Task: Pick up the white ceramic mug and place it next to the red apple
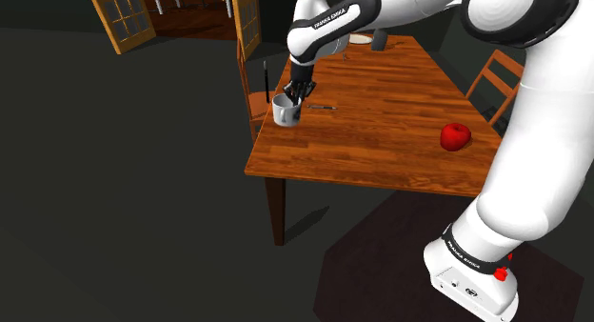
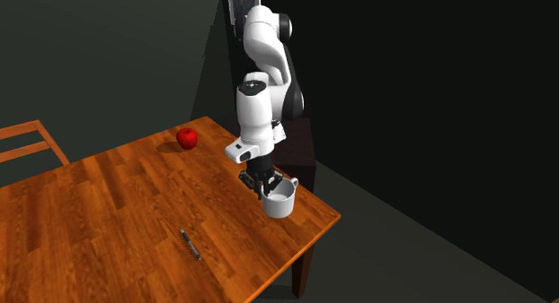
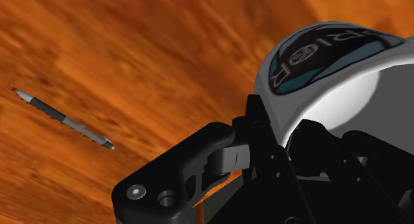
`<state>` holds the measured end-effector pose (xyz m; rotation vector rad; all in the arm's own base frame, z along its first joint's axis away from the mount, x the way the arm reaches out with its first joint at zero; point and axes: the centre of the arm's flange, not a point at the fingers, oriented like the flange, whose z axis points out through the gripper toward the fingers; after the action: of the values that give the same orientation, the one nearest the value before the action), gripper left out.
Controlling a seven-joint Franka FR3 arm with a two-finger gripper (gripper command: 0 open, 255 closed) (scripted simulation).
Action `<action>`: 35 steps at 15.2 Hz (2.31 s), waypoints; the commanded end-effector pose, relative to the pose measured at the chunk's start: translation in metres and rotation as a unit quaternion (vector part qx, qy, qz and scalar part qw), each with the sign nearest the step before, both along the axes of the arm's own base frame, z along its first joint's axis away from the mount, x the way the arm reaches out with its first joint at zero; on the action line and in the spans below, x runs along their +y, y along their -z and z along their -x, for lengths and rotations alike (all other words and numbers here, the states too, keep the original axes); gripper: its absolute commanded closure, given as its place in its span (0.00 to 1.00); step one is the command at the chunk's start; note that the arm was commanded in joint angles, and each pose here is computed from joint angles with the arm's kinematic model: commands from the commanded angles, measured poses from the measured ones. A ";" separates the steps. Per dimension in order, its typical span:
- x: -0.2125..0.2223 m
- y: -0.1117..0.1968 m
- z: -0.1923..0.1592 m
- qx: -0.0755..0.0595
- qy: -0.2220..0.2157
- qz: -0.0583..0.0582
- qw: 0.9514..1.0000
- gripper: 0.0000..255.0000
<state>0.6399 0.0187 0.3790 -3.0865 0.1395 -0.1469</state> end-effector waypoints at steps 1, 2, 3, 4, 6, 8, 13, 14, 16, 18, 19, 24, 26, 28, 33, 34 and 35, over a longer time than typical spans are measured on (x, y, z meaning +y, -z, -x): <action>0.000 -0.011 0.001 0.000 0.000 0.000 1.000 1.00; 0.000 -0.017 0.001 0.000 0.000 0.000 1.000 1.00; 0.000 -0.022 0.001 0.000 0.000 0.000 1.000 1.00; 0.000 -0.027 0.001 0.000 0.000 0.000 1.000 1.00; 0.000 -0.038 0.001 0.000 0.000 0.000 1.000 1.00; 0.000 -0.048 0.001 0.000 0.000 0.000 1.000 1.00; 0.000 -0.075 0.001 0.000 0.000 0.000 1.000 1.00; 0.000 -0.080 0.001 0.000 0.000 0.000 1.000 1.00; -0.011 -0.083 0.008 0.000 0.000 0.000 1.000 1.00; -0.033 -0.083 0.021 0.000 0.000 0.000 1.000 1.00; -0.045 -0.083 0.028 0.000 0.000 0.000 1.000 1.00; -0.101 -0.083 0.063 0.000 0.000 0.000 1.000 1.00; -0.123 -0.083 0.077 0.000 0.000 0.000 1.000 1.00; -0.146 -0.083 0.091 0.000 0.000 0.000 1.000 1.00; -0.202 -0.083 0.125 0.000 0.000 0.000 1.000 1.00; -0.213 -0.083 0.132 0.000 0.000 0.000 1.000 1.00; -0.224 -0.083 0.139 0.000 0.000 0.000 1.000 1.00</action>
<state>0.5068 -0.1965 0.4642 -3.0865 0.1420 -0.1460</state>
